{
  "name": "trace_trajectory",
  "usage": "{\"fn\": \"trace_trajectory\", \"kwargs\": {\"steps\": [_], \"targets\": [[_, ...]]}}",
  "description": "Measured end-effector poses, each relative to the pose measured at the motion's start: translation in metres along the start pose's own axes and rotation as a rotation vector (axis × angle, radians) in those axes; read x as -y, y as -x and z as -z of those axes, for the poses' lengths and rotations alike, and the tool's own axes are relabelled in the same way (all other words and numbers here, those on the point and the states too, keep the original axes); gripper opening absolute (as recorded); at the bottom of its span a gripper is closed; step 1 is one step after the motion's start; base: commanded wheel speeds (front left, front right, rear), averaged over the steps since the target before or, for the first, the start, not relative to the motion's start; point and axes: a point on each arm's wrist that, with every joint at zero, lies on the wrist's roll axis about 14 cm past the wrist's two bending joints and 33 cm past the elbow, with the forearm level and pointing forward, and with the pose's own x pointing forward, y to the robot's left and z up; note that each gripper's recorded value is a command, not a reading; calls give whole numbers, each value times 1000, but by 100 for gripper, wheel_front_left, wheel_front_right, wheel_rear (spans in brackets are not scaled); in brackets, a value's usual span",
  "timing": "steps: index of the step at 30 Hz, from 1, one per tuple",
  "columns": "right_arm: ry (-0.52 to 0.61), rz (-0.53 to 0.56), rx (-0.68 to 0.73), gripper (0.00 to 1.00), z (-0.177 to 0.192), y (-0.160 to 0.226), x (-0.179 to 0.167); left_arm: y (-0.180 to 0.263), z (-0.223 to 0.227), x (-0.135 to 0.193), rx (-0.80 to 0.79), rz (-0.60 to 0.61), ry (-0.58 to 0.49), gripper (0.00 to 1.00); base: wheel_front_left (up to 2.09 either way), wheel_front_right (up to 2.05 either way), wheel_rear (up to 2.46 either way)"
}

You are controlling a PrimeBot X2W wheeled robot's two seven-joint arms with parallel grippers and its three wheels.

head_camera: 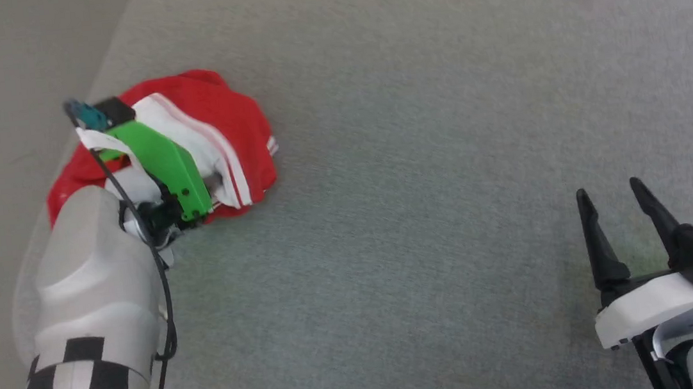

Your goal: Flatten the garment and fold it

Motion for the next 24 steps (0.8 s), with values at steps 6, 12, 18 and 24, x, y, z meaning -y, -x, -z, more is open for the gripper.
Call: {"fn": "trace_trajectory", "kwargs": {"steps": [6,12,18,24], "targets": [[-20,51,-56,100,23,3,20,-32,31,12,-169,-13,-29,100,0,0,0],[-29,55,-88,100,35,3,22,-43,12,11,-2,-51,-15,0,0,0,0],[-33,23,-80,100,31,2,10,-25,-25,18,260,-3,19,0,0,0,0],[-63,-21,-35,100,18,6,-10,39,-111,32,613,83,-53,0,0,0,0]]}}
